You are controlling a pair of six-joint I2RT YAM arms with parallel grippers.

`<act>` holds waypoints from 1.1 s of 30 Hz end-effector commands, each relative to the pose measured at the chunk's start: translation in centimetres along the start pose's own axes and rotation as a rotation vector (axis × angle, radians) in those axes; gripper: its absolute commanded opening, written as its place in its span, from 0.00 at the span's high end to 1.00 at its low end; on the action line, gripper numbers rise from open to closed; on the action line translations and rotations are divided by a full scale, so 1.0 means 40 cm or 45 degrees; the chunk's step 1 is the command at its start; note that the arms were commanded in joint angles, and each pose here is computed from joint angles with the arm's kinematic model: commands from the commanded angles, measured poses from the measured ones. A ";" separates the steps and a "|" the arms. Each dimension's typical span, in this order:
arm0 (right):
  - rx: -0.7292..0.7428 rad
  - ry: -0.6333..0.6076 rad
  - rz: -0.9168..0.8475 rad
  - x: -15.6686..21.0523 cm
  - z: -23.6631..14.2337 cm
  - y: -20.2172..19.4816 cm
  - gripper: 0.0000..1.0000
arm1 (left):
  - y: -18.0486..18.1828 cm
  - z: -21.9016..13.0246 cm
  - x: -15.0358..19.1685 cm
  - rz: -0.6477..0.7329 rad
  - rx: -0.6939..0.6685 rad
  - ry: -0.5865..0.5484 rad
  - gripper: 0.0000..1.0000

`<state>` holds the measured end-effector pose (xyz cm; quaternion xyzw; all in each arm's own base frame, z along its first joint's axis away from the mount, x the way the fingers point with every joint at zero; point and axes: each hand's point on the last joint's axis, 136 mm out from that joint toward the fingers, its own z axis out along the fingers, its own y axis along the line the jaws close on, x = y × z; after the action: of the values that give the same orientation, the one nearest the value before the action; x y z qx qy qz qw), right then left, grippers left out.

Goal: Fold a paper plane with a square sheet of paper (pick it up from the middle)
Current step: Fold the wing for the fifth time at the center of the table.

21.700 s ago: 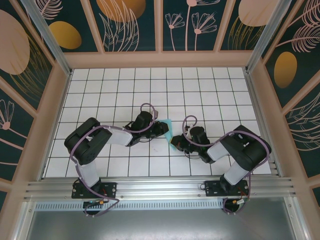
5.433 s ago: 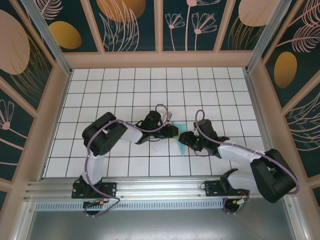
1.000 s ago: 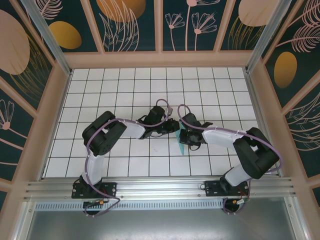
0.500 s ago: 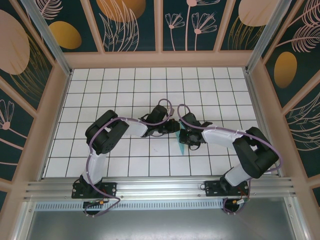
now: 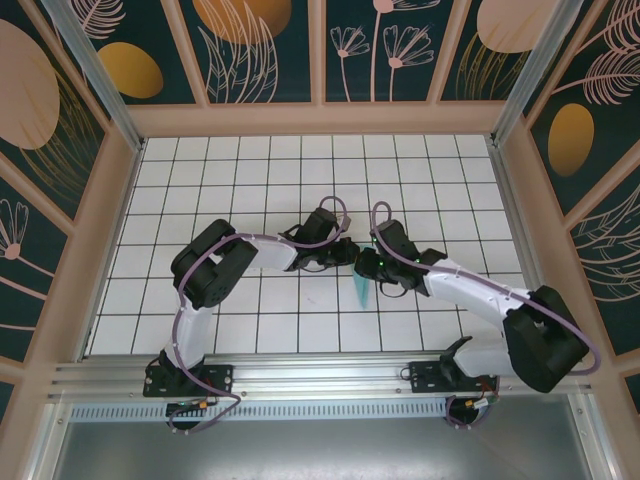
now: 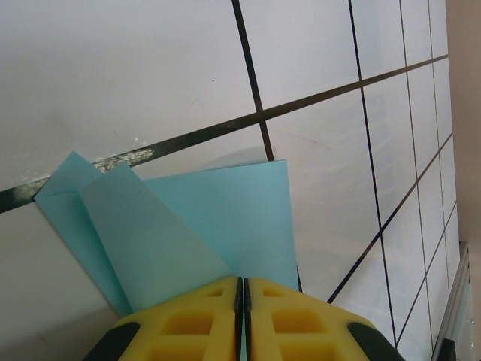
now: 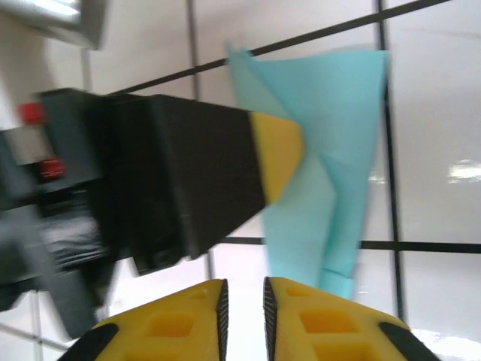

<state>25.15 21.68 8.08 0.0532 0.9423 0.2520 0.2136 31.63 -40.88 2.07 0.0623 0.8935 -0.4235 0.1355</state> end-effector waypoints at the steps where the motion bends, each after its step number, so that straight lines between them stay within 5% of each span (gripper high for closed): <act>1: -0.139 0.067 -0.002 0.024 0.008 0.042 0.82 | 0.106 0.027 0.041 -0.022 -0.165 0.055 0.88; 5: -0.210 0.155 0.017 0.063 0.037 0.048 0.92 | 0.106 0.028 0.043 -0.024 -0.161 0.056 0.88; 15: -0.220 0.220 0.128 0.088 0.096 -0.010 0.94 | 0.105 0.026 0.047 -0.025 -0.153 0.064 0.88; 23: -0.040 0.340 0.164 0.162 0.122 -0.113 0.95 | 0.106 0.028 0.049 -0.022 -0.156 0.068 0.88; 33: -0.052 0.393 0.244 0.238 0.083 -0.155 0.95 | 0.116 0.022 0.042 -0.021 -0.193 0.050 0.90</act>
<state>22.08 21.97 1.60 0.0734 0.9324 0.3343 0.1160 31.59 -40.84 1.95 0.0681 0.8947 -0.4200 0.1357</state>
